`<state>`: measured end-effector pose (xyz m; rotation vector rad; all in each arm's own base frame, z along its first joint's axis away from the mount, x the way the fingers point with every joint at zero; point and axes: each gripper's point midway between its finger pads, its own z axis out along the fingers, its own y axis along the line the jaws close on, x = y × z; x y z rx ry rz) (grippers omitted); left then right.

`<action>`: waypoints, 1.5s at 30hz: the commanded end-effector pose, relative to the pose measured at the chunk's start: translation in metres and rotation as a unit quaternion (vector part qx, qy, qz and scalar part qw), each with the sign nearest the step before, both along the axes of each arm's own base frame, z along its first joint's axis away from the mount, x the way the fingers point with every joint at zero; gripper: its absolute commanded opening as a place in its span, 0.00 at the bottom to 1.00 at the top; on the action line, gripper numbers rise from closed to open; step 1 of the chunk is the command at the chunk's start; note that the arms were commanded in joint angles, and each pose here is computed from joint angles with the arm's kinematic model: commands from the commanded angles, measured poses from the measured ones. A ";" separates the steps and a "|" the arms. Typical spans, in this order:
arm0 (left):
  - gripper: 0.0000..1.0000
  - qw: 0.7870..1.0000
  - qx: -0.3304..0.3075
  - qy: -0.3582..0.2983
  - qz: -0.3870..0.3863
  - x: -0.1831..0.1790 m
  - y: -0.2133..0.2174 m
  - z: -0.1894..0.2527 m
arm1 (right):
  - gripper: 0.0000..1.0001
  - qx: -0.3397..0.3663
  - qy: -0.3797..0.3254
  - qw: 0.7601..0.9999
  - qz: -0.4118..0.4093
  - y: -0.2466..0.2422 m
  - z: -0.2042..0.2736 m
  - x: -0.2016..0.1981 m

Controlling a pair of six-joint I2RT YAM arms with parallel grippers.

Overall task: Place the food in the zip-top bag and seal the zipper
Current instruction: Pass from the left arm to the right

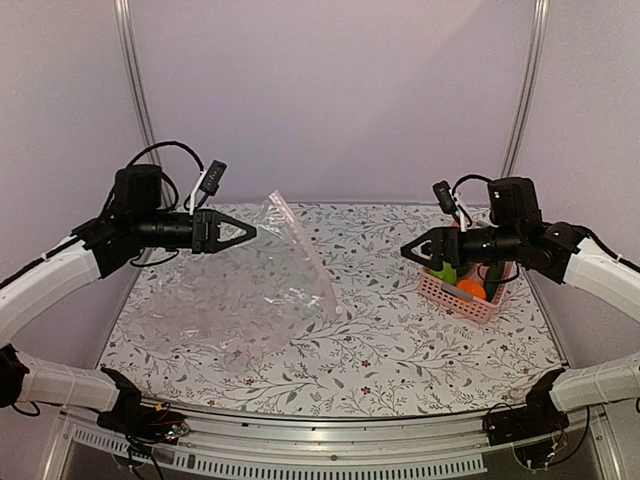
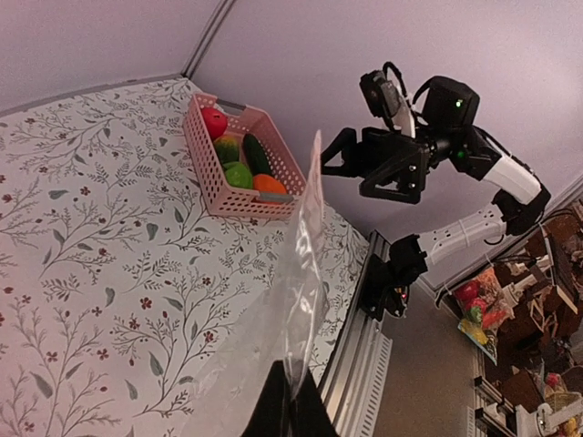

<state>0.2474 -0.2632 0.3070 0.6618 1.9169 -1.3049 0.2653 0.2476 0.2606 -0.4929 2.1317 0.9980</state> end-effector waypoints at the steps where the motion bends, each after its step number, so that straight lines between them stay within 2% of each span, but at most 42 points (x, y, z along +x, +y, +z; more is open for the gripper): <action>1: 0.00 0.999 0.002 -0.008 -0.031 -0.008 -0.011 0.005 | 0.86 0.009 0.020 0.997 0.073 0.036 -0.018 -0.022; 6: 0.00 0.998 -0.004 -0.004 -0.057 -0.014 -0.020 0.006 | 0.74 0.006 0.053 0.990 0.133 0.073 -0.043 -0.046; 12: 0.00 0.996 -0.011 -0.001 -0.084 -0.025 -0.024 0.009 | 0.65 0.017 0.059 0.983 0.172 0.101 -0.052 -0.053; 27: 0.00 0.994 -0.010 0.005 -0.104 -0.035 -0.025 0.009 | 0.50 0.034 0.039 0.966 0.254 0.146 -0.038 -0.062; 34: 0.00 0.994 -0.010 0.007 -0.106 -0.036 -0.025 0.009 | 0.48 0.044 0.053 0.952 0.298 0.161 -0.038 -0.081; 39: 0.00 0.994 -0.012 0.002 -0.110 -0.037 -0.026 0.012 | 0.36 0.050 0.060 0.950 0.303 0.168 -0.041 -0.084; 45: 0.00 0.994 0.001 0.004 -0.106 -0.037 -0.024 0.004 | 0.13 0.064 0.067 0.951 0.296 0.176 -0.039 -0.083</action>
